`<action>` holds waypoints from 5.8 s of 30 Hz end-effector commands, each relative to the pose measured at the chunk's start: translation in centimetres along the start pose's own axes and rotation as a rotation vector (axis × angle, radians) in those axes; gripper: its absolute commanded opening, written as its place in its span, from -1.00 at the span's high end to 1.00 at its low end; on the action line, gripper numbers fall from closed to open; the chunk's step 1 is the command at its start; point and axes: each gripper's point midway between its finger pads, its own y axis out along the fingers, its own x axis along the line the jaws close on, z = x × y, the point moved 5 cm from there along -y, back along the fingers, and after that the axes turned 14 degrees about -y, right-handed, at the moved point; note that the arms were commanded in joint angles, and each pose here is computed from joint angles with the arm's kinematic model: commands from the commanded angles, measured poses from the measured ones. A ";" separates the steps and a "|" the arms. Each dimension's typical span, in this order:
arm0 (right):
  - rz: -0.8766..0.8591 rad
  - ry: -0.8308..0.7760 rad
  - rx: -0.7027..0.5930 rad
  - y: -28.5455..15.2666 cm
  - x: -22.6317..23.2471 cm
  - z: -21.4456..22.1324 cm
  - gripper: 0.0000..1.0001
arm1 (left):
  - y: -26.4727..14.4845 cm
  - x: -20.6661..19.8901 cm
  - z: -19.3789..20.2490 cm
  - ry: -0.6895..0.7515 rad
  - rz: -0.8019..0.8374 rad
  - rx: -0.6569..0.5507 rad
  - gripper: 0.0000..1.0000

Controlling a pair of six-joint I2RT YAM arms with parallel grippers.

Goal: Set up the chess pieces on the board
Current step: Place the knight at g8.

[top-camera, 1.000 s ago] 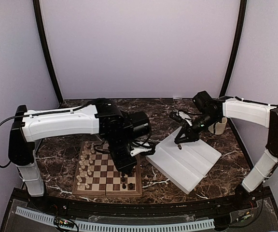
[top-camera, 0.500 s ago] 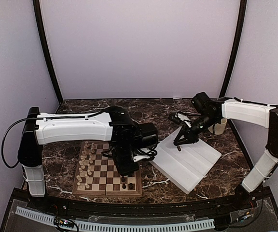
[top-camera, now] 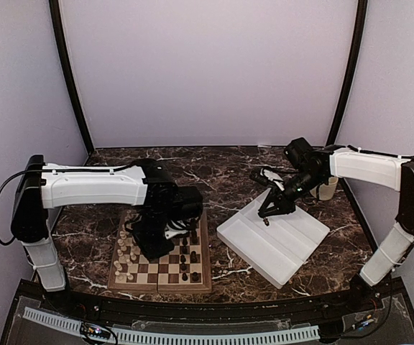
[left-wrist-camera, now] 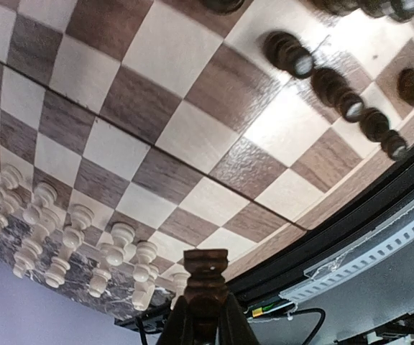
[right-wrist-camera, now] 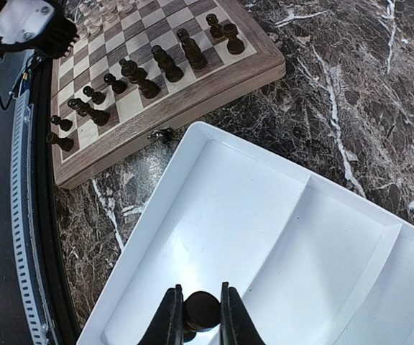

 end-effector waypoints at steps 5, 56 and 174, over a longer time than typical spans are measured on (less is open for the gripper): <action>0.010 -0.030 -0.010 -0.1 0.2 -0.4 0.79 | 1.2 0.3 1.1 -0.078 0.051 0.126 1.00; 0.014 -0.031 0.009 0.0 0.4 -0.3 0.79 | 2.0 -1.9 -1.6 -0.146 0.240 -0.001 0.76; 0.024 -0.028 0.036 0.1 0.5 0.3 0.79 | 0.0 -8.3 -5.9 0.229 0.049 -0.118 0.68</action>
